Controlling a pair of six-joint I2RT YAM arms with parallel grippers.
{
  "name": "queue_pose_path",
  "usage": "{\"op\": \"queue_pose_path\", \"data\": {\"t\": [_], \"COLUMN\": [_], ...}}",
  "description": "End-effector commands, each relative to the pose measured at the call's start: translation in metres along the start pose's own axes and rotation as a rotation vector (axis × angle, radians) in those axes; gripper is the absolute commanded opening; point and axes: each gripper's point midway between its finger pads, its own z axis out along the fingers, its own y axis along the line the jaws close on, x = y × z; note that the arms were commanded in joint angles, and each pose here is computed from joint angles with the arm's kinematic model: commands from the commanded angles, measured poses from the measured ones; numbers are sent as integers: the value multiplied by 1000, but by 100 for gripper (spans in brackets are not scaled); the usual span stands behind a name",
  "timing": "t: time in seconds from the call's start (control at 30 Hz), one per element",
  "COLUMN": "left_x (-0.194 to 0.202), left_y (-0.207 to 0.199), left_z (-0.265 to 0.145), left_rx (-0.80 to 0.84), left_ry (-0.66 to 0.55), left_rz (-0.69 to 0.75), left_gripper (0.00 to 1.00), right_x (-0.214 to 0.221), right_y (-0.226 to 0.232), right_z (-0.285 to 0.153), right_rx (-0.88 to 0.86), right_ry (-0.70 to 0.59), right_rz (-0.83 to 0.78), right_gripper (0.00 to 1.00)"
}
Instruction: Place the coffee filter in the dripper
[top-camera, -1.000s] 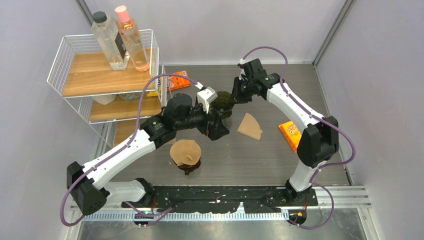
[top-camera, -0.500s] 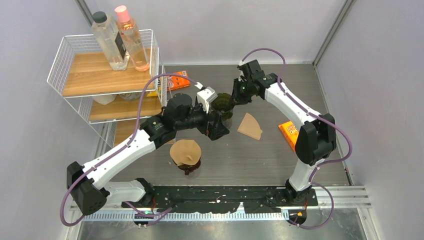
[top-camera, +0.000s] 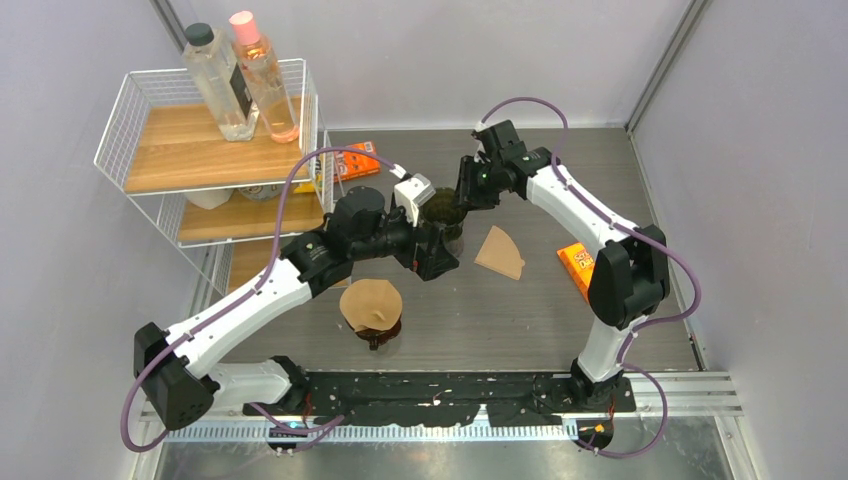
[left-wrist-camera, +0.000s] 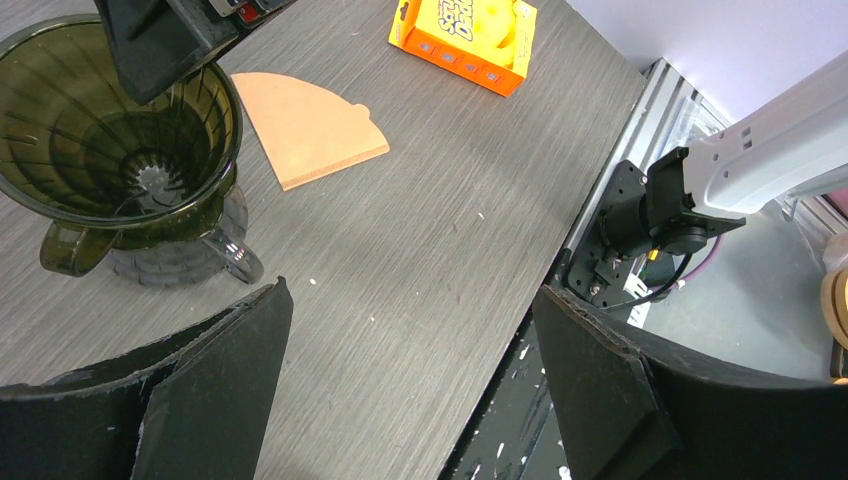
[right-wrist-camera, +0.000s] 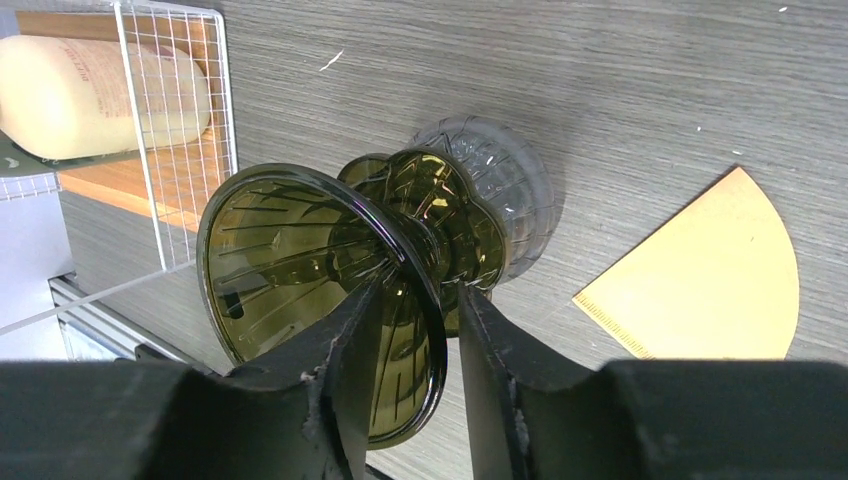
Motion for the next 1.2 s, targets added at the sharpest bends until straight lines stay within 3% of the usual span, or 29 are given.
{"op": "queue_pose_path", "data": {"t": [0.0, 0.43, 0.57, 0.73, 0.9, 1.17], "left_x": [-13, -12, -12, -13, -14, -15], "left_y": [-6, -10, -8, -8, -6, 4], "left_z": [-1, -3, -3, -2, -1, -2], "left_rx": [17, 35, 29, 27, 13, -45], "left_ry": [-38, -40, -41, -43, -43, -55], "left_rz": [13, 12, 11, 9, 6, -6], "left_gripper": [99, 99, 99, 99, 99, 99], "right_x": [-15, -48, -46, -3, 41, 58], "right_y": [14, 12, -19, -84, -125, -150], "right_z": [-12, -81, -111, -113, -93, -43], "right_rx": [-34, 30, 125, 282, 400, 489], "right_ry": [-67, -301, -406, -409, -330, -158], "right_rz": [-9, -68, -14, 53, 88, 95], "right_gripper": [43, 100, 96, 96, 95, 99]}}
